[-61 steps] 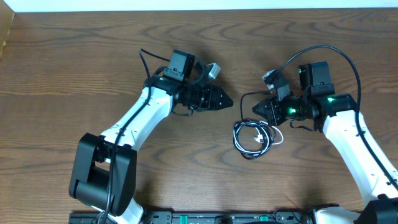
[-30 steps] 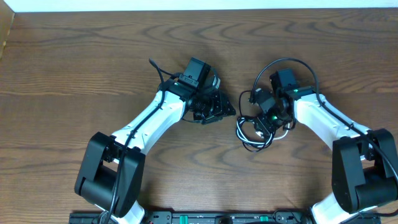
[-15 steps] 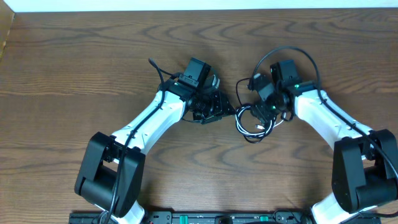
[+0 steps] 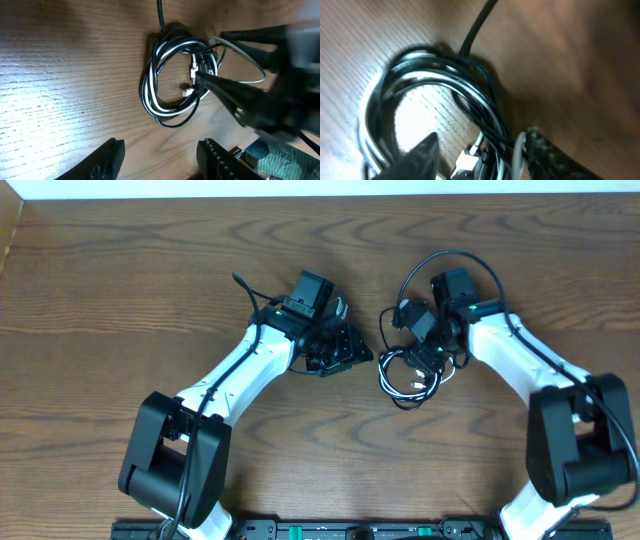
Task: Untangle cables
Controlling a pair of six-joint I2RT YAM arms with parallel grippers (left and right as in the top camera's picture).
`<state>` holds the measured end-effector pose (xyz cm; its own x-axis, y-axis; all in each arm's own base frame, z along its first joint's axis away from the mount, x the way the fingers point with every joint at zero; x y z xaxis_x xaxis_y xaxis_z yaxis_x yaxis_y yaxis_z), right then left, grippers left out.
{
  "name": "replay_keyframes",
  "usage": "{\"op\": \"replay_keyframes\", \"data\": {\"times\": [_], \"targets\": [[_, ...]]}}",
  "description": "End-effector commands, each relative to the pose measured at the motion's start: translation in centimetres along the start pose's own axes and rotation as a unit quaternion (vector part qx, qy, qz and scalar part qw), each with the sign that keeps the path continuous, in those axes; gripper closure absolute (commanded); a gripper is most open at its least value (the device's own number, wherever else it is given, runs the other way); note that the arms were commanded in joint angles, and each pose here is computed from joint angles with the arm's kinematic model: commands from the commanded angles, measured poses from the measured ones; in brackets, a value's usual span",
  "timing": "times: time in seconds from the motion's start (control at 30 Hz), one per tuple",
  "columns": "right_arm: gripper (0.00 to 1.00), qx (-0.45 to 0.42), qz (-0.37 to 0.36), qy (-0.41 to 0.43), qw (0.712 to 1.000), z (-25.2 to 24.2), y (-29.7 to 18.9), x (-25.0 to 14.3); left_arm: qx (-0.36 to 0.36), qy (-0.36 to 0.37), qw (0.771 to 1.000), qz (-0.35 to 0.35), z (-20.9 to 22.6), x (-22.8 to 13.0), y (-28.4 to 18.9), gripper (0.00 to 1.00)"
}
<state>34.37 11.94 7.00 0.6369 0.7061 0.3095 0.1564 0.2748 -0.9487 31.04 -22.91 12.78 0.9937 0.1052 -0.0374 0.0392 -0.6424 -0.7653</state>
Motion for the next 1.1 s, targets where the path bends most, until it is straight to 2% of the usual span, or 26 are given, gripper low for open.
{"op": "replay_keyframes", "data": {"times": [0.0, 0.13, 0.2, 0.4, 0.43, 0.53, 0.73, 1.07], "targets": [[0.6, 0.014, 0.005, -0.01, 1.0, 0.2, 0.7, -0.1, 0.007, -0.009, 1.0, 0.0, 0.4, 0.2, 0.3, 0.48], [0.88, 0.014, 0.005, -0.001, 1.0, 0.2, 0.8, -0.1, 0.007, -0.009, 1.0, 0.0, 0.4, 0.2, 0.3, 0.48], [0.98, 0.014, 0.006, 0.014, 1.0, 0.2, 0.8, -0.1, 0.007, -0.009, 1.0, 0.0, 0.4, 0.2, 0.3, 0.48], [0.99, 0.017, 0.013, 0.073, 0.997, 0.2, 0.7, -0.4, 0.016, -0.009, 1.0, -0.007, 0.6, 0.4, 0.3, 0.47], [0.99, 0.019, 0.012, 0.083, 0.996, 0.3, 0.7, -0.4, 0.022, -0.008, 1.0, -0.012, 0.7, 0.5, 0.3, 0.44], [0.99, 0.057, -0.011, 0.086, 0.995, 1.2, 0.3, 0.3, 0.038, 0.007, 0.999, -0.028, 1.1, 0.9, 0.3, 0.41], [0.99, 0.118, -0.064, 0.1, 0.986, 1.6, -1.2, 1.1, 0.097, 0.078, 0.99, -0.071, 1.9, 2.1, 1.5, 0.31], [0.99, 0.154, -0.073, 0.101, 0.98, 2.3, -1.6, 1.1, 0.128, 0.073, 0.988, -0.049, 4.6, 2.6, 5.4, 0.33]]}}
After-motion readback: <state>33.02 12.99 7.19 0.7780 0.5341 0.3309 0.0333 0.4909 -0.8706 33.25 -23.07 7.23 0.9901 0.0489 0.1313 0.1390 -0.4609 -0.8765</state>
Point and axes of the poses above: each gripper's point midway between its finger pads, its own y axis out along the fingers, its own z axis along the line the jaws close on, x = y × z, the point moved 5 cm from there along -y, back along the fingers
